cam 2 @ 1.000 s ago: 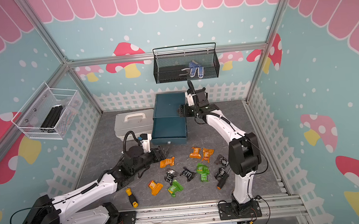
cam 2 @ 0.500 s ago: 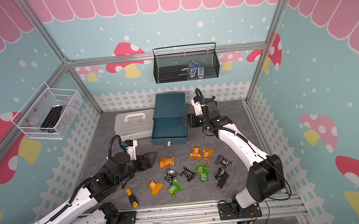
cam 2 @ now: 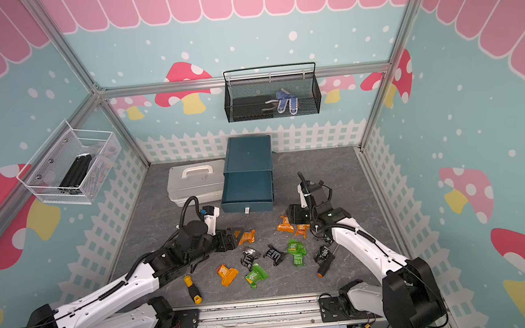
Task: Place the cookies into the drawer by color
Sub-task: Pick up the cookie at the center of the board.
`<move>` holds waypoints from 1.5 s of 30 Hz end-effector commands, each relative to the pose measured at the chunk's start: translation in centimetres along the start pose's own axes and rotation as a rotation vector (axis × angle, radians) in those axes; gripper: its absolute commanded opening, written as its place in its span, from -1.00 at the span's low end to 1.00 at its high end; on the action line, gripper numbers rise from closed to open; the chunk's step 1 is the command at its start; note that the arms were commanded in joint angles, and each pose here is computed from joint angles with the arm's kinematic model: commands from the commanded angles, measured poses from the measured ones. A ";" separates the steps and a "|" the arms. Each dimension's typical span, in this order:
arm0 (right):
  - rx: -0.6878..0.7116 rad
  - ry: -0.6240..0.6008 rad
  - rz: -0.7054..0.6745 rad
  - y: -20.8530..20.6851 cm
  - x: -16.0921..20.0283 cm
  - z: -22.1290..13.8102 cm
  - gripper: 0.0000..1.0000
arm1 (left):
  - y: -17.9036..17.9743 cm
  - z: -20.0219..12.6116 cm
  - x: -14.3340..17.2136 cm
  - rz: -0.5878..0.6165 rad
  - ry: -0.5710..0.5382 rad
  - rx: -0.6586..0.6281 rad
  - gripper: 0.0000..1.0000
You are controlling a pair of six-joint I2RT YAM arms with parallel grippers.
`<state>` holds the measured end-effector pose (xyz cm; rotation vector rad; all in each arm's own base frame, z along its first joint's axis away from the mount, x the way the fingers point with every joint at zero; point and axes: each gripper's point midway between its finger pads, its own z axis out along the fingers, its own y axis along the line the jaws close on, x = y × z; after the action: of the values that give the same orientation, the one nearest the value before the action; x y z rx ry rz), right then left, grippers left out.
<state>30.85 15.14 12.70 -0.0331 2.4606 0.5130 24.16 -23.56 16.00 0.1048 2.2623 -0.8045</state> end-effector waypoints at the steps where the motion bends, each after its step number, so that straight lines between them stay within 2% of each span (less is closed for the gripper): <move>1: 0.004 0.000 0.022 0.3 0.3 1.8 0.36 | -1.3 0.3 -0.3 0.045 -0.018 0.066 0.82; 9: 0.085 0.115 0.009 0.0 1.6 6.8 0.29 | -1.8 -0.4 -0.8 0.073 -0.049 0.095 0.82; 20: 0.155 0.180 -0.006 -0.7 2.5 9.9 0.23 | -2.1 -0.8 -1.3 0.085 -0.069 0.105 0.85; 33: 0.265 0.218 -0.053 -2.1 3.6 9.9 0.08 | -2.0 -1.0 -1.2 0.073 -0.079 0.109 0.85; 39: 0.261 0.247 -0.079 -1.8 3.4 10.6 -0.25 | -1.8 -1.2 -1.1 0.074 -0.077 0.102 0.85; 45: 0.244 0.202 -0.085 -1.2 2.2 8.3 -0.29 | -1.1 -1.6 -1.3 0.119 -0.085 0.064 0.85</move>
<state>34.28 17.66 2.93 -0.0939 2.7169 0.1824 23.73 -23.94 18.22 0.1976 2.1435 -0.8576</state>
